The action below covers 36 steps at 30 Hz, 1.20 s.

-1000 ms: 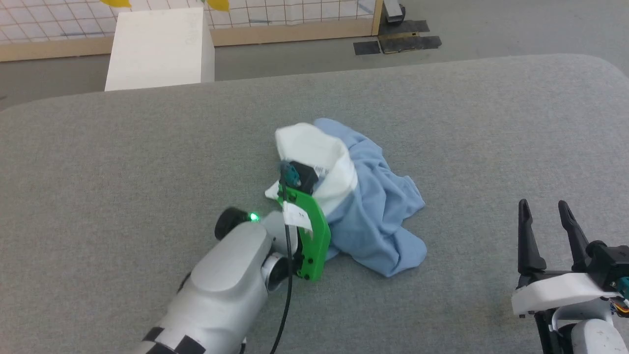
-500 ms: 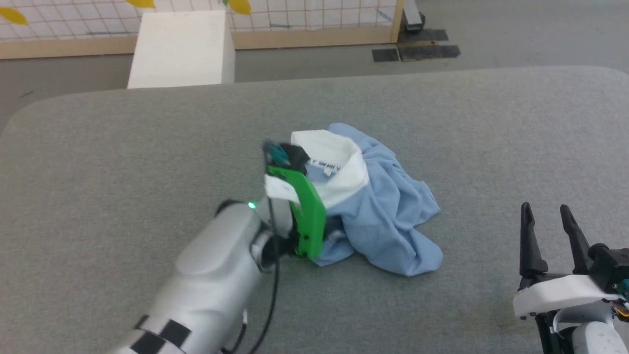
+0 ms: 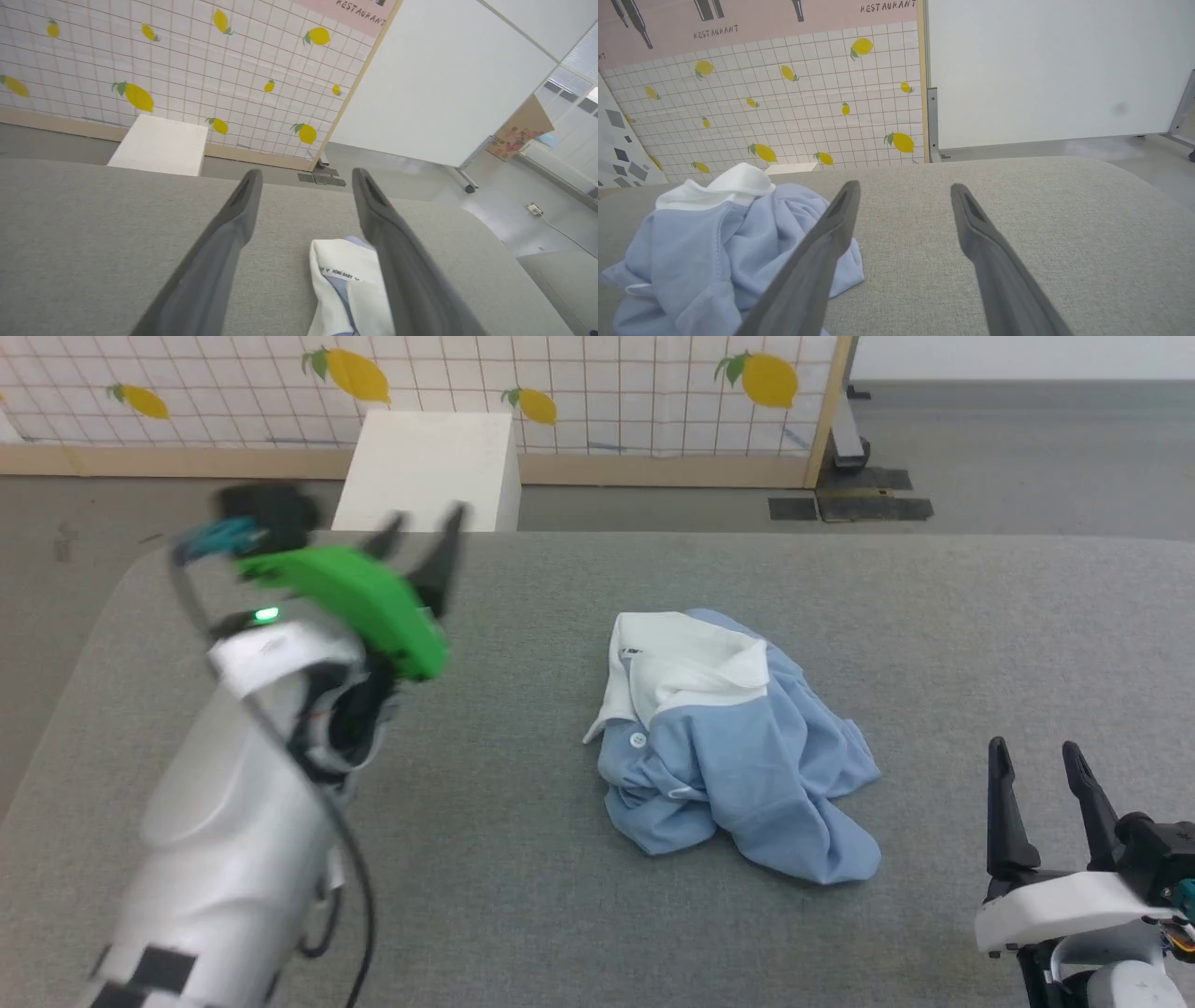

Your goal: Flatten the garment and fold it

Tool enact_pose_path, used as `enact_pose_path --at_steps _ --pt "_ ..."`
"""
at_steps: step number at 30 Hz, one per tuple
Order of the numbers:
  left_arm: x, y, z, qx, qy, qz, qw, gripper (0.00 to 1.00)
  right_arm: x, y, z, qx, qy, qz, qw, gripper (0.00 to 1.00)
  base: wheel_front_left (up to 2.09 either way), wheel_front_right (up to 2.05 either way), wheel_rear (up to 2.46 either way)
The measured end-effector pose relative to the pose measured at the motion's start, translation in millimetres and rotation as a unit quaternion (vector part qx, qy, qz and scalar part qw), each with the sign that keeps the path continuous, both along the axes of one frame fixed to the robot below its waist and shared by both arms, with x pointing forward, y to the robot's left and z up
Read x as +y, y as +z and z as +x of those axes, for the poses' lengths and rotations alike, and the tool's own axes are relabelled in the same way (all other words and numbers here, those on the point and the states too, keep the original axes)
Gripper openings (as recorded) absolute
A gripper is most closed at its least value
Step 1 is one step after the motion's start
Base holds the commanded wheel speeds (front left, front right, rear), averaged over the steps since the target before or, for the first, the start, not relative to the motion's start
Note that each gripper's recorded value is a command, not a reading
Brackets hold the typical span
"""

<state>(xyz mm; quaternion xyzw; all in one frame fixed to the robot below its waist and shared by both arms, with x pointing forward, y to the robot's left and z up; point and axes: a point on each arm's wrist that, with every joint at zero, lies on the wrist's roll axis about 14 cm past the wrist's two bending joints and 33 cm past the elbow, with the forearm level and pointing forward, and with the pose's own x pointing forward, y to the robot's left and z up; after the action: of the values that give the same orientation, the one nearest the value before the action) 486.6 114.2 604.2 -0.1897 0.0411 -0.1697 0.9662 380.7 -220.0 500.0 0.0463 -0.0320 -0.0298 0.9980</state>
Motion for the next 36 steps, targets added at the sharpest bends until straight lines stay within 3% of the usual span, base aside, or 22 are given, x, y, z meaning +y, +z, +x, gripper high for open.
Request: enact_pose_path --at_steps 5,8,15,36 --pt "65 15 -13 -0.106 0.117 0.025 0.987 1.0 3 4 0 -0.006 0.004 0.0 1.0 1.0 0.0 0.0 0.0" --pt "83 5 -28 -0.128 0.15 0.059 0.979 1.0 2 2 -4 -0.003 0.003 0.0 1.0 1.0 0.0 0.0 0.0" --pt "82 -30 -54 -0.125 0.143 0.127 0.974 1.0 -1 -1 -8 0.001 -0.001 0.0 1.0 1.0 0.0 0.0 0.0" --pt "82 -68 -91 -0.093 0.173 0.116 0.974 1.0 -2 -10 -14 0.015 -0.003 0.0 1.0 1.0 0.0 0.0 0.0"
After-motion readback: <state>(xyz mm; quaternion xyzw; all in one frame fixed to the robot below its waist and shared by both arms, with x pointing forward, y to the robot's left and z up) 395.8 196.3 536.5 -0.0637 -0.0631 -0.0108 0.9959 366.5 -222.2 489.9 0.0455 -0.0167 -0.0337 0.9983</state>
